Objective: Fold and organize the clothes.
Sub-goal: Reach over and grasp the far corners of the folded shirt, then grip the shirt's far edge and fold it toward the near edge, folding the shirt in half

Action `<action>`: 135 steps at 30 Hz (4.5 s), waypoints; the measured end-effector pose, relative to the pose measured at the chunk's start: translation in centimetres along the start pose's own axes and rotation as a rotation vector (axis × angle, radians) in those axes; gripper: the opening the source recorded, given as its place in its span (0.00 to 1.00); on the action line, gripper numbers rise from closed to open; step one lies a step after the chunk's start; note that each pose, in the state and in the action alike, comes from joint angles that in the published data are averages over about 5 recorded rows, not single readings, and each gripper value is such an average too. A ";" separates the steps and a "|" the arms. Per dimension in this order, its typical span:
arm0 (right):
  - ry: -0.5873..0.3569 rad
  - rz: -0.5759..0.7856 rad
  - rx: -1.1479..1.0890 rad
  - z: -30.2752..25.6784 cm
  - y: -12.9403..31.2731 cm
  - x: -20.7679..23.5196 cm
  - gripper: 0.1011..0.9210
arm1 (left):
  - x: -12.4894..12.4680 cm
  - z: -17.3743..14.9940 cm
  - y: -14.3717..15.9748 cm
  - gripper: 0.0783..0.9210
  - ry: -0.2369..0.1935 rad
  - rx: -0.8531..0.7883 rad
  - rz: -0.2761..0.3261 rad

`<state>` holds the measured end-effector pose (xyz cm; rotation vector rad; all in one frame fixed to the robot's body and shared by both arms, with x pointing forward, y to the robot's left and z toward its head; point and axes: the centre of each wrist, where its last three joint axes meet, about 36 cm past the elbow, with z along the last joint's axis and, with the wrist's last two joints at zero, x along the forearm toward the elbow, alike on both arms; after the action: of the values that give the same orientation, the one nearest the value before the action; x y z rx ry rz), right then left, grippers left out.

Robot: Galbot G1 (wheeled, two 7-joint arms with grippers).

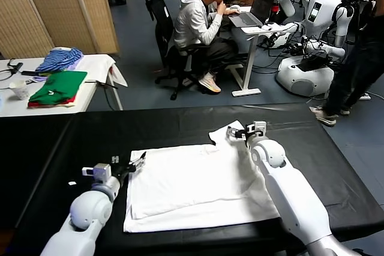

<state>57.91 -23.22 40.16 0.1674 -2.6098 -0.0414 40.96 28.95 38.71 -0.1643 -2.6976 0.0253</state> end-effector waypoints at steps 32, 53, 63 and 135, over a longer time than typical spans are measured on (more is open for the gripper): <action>0.000 -0.003 0.011 1.0 0.1 1.6 0.05 | -0.3 -0.6 -0.1 0.85 0.043 0.044 0.001; -0.085 -0.015 -0.021 0.5 -0.6 3.8 0.05 | 0.2 -0.5 -0.6 0.12 0.033 0.055 0.024; -0.139 -0.027 -0.047 0.4 -1.3 7.2 0.05 | 1.6 -0.8 -1.2 0.10 -0.013 0.060 0.048; 0.017 0.183 -0.087 6.7 1.7 28.8 0.05 | 14.9 -1.4 -3.6 0.09 0.208 0.033 0.034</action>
<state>29.67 -25.24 48.82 -0.1011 -2.5890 -0.0884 27.76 27.17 46.40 -0.1916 -2.4856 0.0600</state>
